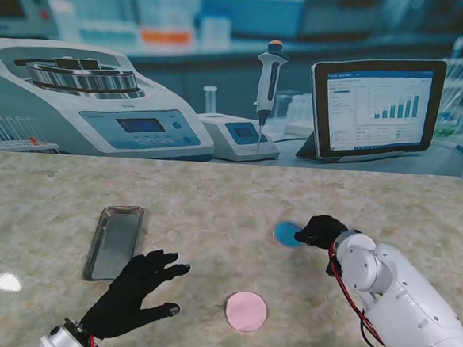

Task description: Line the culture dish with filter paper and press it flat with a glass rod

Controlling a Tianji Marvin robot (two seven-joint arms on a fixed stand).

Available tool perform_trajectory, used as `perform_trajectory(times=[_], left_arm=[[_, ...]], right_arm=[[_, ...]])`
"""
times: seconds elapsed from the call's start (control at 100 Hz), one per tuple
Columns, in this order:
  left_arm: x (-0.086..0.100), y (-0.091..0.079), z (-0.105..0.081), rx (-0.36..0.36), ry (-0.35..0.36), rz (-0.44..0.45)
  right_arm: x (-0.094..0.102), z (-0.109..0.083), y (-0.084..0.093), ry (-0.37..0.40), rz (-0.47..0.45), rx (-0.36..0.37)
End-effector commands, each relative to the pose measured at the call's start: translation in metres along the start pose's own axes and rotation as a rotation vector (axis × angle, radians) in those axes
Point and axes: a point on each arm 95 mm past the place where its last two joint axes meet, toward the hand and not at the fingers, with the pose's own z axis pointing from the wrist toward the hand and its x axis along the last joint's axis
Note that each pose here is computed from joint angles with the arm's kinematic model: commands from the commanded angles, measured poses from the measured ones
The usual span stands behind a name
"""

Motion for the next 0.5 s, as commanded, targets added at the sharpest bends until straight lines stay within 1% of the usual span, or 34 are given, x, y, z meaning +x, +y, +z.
perform_trajectory(times=[0.0, 0.08, 0.17, 0.34, 0.49], left_arm=[[0.001, 0.001, -0.001, -0.006, -0.003, -0.002], [0.001, 0.001, -0.001, -0.006, -0.002, -0.001], [0.001, 0.001, -0.001, -0.007, -0.002, -0.003], [0.002, 0.002, -0.002, -0.010, 0.001, -0.008], [0.002, 0.003, -0.003, -0.011, 0.004, -0.011]], right_arm=[[0.001, 0.001, -0.006, 0.000, 0.009, 0.011], [0.002, -0.002, -0.003, 0.008, 0.013, -0.001], [0.005, -0.010, -0.001, 0.019, 0.009, -0.013], [0.005, -0.028, -0.007, 0.029, -0.006, -0.012], [0.003, -0.037, -0.012, 0.026, -0.012, 0.001]])
